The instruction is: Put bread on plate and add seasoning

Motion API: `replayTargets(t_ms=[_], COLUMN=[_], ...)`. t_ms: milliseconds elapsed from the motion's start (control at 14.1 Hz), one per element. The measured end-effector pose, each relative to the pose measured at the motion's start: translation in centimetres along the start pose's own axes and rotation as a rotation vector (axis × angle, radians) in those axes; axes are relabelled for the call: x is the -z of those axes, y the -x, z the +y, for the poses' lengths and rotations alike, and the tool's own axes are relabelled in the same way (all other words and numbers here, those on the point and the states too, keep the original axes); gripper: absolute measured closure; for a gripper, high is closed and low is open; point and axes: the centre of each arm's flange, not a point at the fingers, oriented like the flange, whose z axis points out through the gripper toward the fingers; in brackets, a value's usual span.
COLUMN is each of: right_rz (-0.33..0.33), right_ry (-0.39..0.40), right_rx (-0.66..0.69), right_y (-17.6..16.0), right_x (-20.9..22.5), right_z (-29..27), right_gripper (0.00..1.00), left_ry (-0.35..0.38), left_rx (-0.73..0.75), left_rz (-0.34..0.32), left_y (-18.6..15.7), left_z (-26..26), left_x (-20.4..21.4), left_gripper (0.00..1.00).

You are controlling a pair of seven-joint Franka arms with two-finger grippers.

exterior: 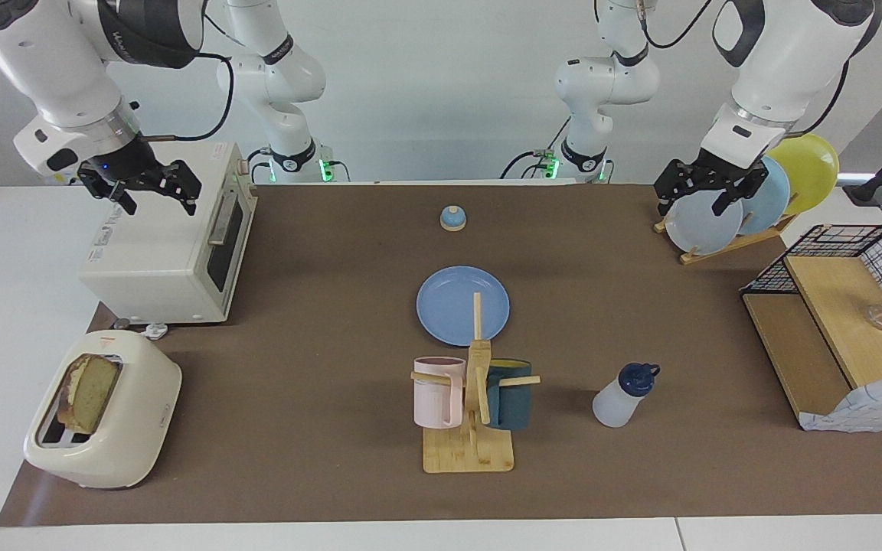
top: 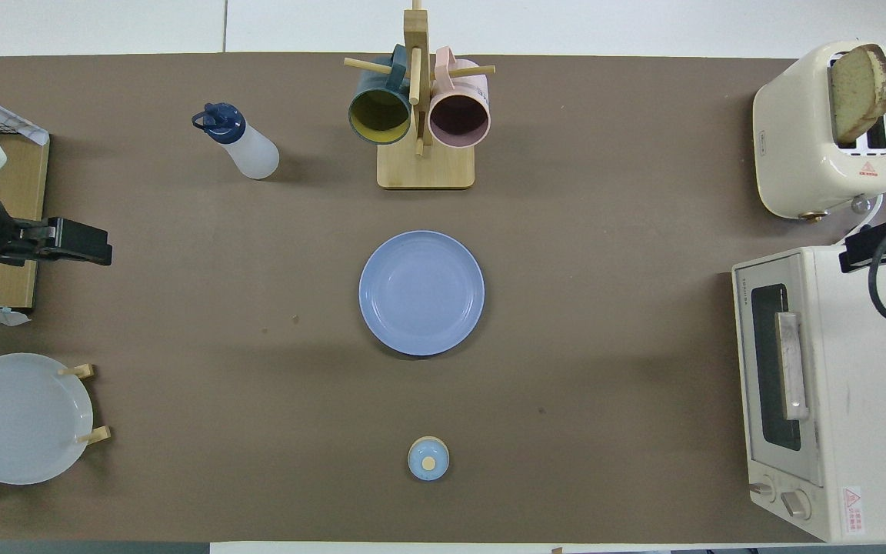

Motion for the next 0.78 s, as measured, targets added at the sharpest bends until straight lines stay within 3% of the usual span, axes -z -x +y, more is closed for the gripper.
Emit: replayTargets(t_ms=[213,567,638,780], right_rz=[0.001,0.065,0.086,0.195], right_ry=[0.000,0.005,0.007,0.016], right_rx=[0.000,0.000,-0.002,-0.018], right_y=[-0.1,-0.9,-1.2,-2.4], right_x=[-0.1,0.3,0.4,1.0], right_z=[0.0,0.1,0.2,1.2], right_gripper=[0.00,0.00,0.00,0.00], left_ry=[0.000,0.000,0.000,0.001], left_rx=[0.000,0.005,0.005,0.007], left_rz=[0.000,0.000,0.002,0.018], left_y=[0.0,0.0,0.0,-0.2], left_z=[0.0,0.0,0.1,0.3], left_x=[0.0,0.0,0.0,0.1], left_gripper=[0.00,0.00,0.00,0.00])
